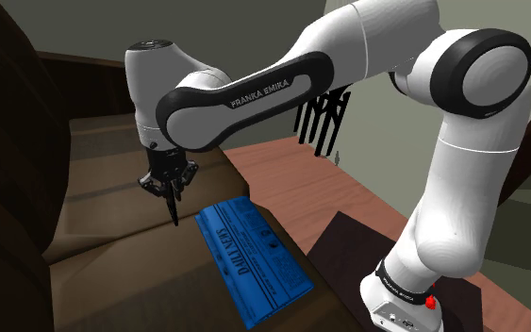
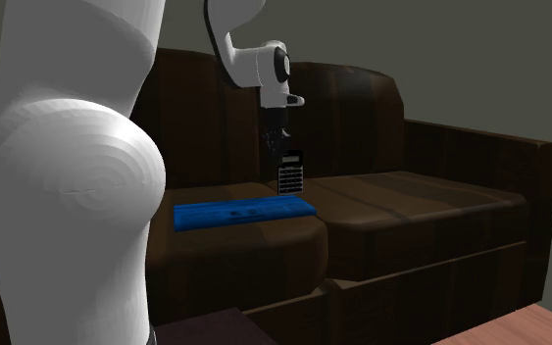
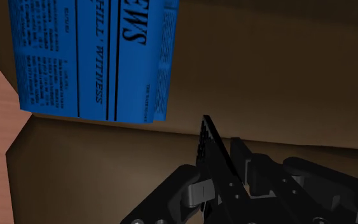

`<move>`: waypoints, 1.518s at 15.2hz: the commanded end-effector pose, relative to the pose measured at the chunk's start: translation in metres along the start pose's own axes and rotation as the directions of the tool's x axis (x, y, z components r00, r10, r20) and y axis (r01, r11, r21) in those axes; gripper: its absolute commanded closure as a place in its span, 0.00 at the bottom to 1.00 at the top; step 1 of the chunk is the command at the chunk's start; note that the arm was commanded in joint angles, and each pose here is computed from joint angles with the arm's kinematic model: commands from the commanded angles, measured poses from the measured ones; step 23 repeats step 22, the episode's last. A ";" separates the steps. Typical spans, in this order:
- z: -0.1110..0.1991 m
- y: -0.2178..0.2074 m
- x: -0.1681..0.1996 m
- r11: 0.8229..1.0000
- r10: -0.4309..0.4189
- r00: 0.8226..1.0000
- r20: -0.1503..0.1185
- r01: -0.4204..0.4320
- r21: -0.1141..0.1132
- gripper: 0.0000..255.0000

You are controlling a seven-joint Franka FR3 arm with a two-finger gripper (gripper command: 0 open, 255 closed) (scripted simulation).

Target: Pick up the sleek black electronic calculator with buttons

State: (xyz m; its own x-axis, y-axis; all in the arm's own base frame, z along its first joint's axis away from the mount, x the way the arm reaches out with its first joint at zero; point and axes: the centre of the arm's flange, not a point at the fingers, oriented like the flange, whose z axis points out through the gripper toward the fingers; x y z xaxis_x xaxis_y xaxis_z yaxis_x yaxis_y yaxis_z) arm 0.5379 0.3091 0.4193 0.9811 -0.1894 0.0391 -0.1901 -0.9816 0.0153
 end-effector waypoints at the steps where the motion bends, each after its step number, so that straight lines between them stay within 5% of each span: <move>1: 0.000 0.000 0.000 1.000 0.000 1.000 0.001 0.000 0.000 1.00; 23: -0.080 0.002 0.003 1.000 0.000 1.000 0.000 0.000 0.000 1.00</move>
